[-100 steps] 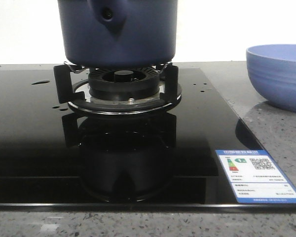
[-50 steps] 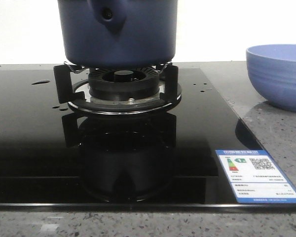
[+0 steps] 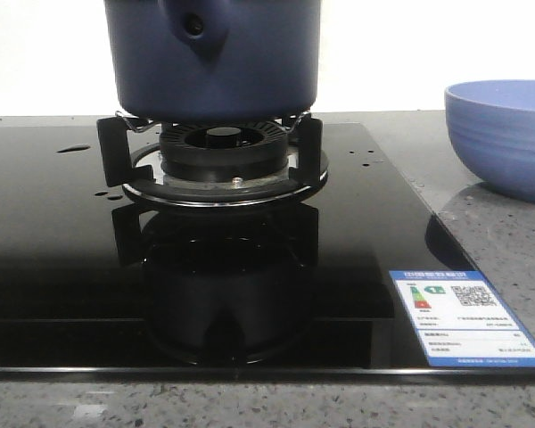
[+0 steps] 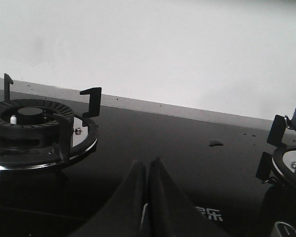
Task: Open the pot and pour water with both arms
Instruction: 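Move left gripper toward the pot lid knob, right gripper toward blue bowl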
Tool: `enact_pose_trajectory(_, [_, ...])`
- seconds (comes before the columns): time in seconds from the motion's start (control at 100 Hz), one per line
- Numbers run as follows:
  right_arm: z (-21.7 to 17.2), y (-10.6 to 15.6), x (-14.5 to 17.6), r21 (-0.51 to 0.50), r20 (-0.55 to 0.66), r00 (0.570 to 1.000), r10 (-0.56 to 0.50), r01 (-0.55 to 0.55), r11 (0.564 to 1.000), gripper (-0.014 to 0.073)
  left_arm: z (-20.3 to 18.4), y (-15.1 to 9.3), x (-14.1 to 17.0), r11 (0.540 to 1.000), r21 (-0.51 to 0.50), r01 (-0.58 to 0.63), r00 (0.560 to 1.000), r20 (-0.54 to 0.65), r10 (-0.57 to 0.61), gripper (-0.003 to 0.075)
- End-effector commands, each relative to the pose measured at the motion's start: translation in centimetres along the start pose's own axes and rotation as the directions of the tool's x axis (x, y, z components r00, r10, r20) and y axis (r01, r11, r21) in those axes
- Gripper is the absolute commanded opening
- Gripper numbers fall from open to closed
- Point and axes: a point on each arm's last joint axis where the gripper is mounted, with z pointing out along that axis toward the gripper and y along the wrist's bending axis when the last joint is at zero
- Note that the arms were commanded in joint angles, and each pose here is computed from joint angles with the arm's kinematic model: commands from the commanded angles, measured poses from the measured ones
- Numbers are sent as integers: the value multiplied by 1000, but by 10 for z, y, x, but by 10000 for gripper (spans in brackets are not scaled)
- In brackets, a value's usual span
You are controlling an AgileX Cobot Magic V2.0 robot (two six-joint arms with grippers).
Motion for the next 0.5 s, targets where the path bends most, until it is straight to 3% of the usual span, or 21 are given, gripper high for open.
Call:
enact_pose_trajectory(0.0, [0, 0, -1, -19, 82, 996, 47, -46, 999, -66, -1, 1, 3, 999, 10, 49, 997, 63, -49, -19])
enact_pose_trajectory(0.21, [0, 1, -1, -32, 78, 977, 198, -196, 980, -66, -1, 1, 3, 979, 14, 205, 977, 61, -205, -19])
enact_pose_trajectory(0.37, [-1, 1, -1, -49, 69, 916, 396, -393, 918, -66, -1, 2, 2, 910, 22, 413, 907, 75, -413, -19])
enact_pose_trajectory(0.43, [-1, 1, -5, -56, 75, 907, 415, -412, 910, -66, -2, 3, -4, 879, 32, 477, 873, 98, -477, -19])
enact_pose_trajectory(0.49, [-2, 3, -11, -66, 75, 907, 415, -411, 909, -65, -3, 2, -13, 874, 48, 483, 866, 120, -485, -19])
